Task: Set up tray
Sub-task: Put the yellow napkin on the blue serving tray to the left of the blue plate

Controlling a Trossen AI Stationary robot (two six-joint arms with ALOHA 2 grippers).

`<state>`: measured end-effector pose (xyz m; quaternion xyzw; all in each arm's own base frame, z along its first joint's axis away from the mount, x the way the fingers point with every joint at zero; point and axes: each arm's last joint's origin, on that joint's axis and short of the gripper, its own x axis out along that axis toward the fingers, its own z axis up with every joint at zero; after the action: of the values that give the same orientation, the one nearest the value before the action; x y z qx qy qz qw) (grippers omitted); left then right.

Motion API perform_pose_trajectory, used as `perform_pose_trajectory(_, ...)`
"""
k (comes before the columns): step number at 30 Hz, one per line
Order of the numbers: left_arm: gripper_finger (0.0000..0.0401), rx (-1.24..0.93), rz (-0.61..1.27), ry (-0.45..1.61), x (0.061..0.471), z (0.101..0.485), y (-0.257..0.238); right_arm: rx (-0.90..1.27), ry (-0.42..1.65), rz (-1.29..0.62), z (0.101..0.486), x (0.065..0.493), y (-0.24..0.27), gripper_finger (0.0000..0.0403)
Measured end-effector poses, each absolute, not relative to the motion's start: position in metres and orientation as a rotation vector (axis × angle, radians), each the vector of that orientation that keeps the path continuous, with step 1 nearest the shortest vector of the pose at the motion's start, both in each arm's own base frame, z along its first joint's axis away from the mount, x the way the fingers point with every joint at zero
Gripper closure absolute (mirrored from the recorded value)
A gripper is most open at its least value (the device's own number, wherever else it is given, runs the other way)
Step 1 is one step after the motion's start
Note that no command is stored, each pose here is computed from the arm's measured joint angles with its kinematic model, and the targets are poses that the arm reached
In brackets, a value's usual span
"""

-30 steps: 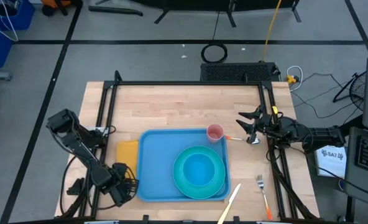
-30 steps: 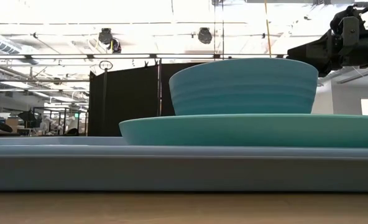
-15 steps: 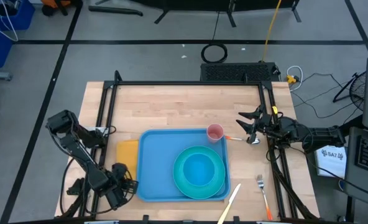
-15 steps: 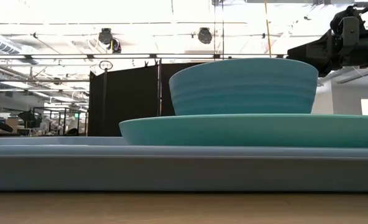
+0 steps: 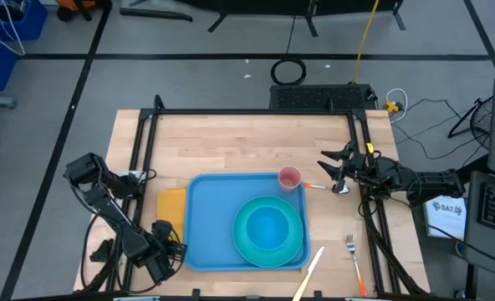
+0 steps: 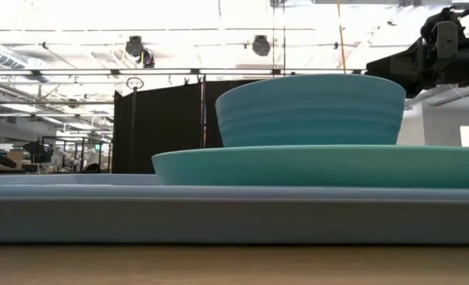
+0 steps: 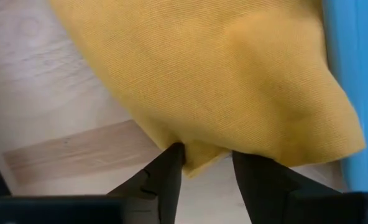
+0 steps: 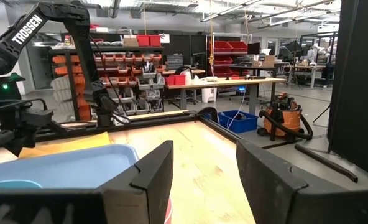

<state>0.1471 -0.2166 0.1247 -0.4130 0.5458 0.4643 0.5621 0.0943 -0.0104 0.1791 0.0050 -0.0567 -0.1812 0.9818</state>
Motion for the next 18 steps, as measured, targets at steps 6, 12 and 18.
perform_pose_trajectory(6,0.0320,-0.967,1.109,1.268,0.146,0.125,-0.215,0.010,-0.114,-0.365,0.179,0.094,-0.010,0.0236)
perform_pose_trajectory(12,0.0393,-0.939,1.122,1.228,0.145,0.126,-0.212,0.010,-0.114,-0.365,0.179,0.094,-0.010,0.0236)
perform_pose_trajectory(18,0.0397,-0.876,1.112,1.145,0.146,0.136,-0.208,0.010,-0.113,-0.365,0.179,0.094,-0.010,0.0236)
